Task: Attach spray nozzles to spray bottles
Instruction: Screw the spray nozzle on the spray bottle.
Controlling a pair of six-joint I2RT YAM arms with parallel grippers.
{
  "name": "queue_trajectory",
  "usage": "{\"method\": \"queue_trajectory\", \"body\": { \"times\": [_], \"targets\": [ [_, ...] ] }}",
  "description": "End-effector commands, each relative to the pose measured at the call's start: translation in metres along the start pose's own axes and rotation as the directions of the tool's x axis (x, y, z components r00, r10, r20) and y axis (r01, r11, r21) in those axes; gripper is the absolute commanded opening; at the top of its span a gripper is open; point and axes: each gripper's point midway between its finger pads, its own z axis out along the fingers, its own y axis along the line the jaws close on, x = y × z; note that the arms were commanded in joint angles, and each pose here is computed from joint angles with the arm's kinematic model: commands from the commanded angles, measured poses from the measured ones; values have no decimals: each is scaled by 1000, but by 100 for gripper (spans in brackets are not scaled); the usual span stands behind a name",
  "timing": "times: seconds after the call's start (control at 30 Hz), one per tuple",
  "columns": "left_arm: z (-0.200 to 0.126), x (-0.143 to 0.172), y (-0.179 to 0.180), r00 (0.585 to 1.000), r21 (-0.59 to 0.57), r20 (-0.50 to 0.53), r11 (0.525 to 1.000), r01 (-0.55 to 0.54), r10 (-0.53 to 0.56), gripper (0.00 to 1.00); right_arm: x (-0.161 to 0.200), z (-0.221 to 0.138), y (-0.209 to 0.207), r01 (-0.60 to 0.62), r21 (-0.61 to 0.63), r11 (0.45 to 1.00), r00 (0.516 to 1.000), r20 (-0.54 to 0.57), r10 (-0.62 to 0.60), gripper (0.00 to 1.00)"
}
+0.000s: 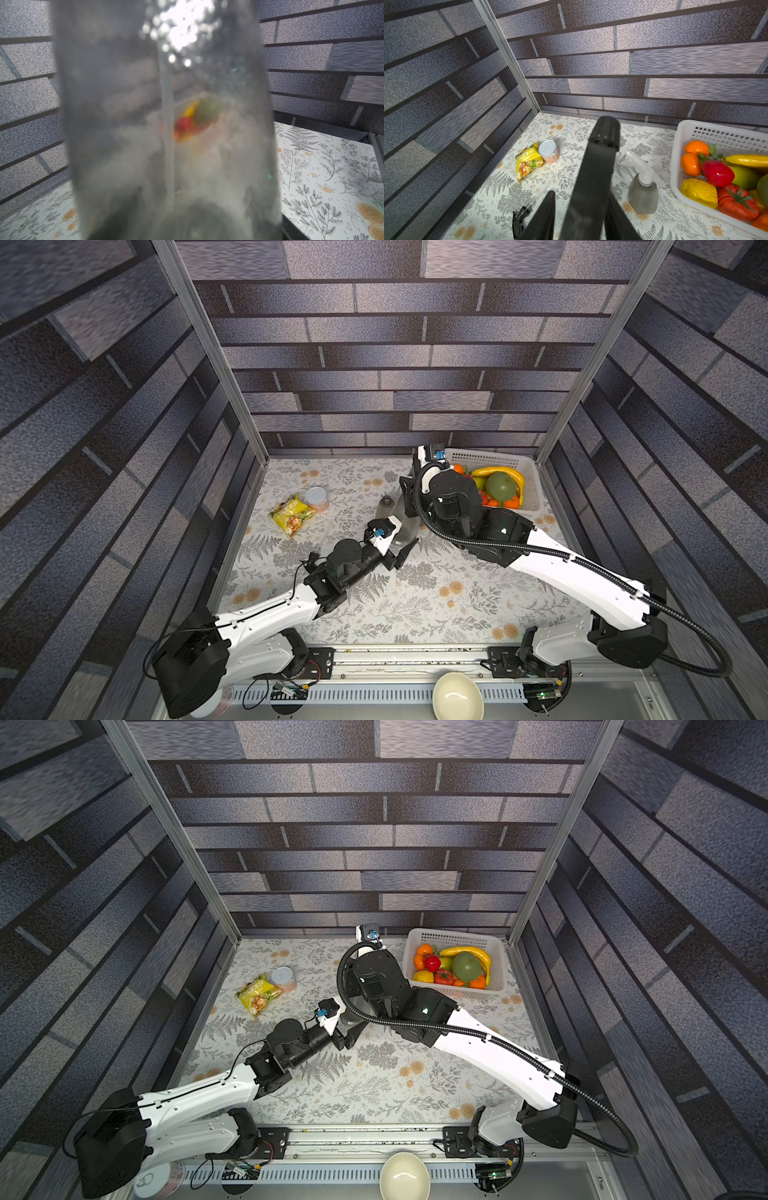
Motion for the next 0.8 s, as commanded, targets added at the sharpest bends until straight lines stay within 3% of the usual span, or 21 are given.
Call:
{"method": "queue_trajectory", "body": {
  "times": [0.0,0.77],
  "targets": [
    [-5,-55,9,986,-34,165,999,-26,31,75,-13,-18,4,46,-35,998,999,14,-45,43],
    [-8,-56,26,985,-58,175,998,-4,14,75,0,-65,29,104,-266,958,990,-62,-124,62]
  ]
}}
